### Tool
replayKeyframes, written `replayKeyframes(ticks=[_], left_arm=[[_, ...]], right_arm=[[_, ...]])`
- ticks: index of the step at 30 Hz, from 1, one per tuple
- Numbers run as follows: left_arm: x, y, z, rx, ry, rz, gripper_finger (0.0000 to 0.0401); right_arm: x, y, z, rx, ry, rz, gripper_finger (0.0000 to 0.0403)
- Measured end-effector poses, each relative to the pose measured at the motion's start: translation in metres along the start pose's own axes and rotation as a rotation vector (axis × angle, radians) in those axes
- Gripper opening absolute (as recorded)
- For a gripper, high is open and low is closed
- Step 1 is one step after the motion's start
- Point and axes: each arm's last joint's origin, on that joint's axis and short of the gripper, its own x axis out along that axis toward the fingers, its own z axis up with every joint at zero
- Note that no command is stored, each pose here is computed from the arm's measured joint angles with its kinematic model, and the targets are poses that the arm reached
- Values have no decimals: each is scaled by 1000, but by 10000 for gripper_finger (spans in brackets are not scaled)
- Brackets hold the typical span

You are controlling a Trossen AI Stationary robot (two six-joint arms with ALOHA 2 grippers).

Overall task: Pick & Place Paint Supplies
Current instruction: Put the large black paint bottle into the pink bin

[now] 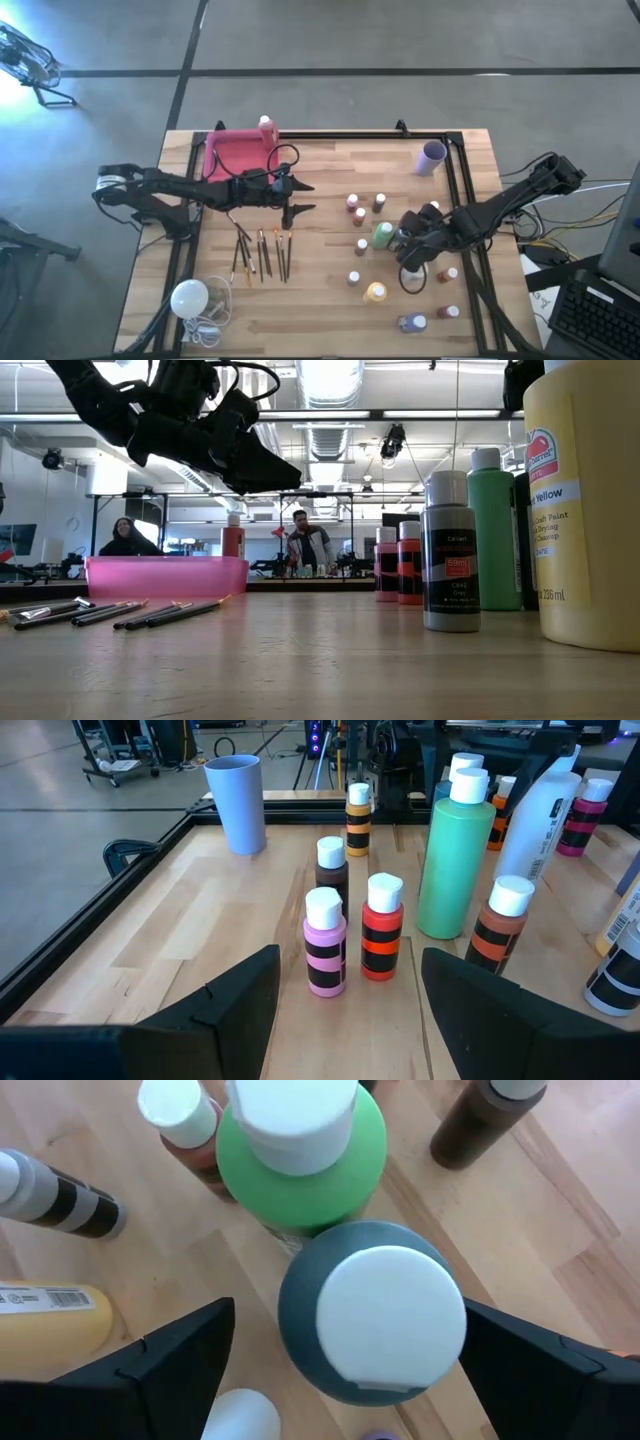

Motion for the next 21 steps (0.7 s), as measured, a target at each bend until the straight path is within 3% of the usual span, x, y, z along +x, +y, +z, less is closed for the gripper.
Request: replayKeyframes(ticks=[21], left_arm=[[0,0,-1,-1,14,-1,250]], right_arm=[[21,-11,-3,9,-20,-45,312]])
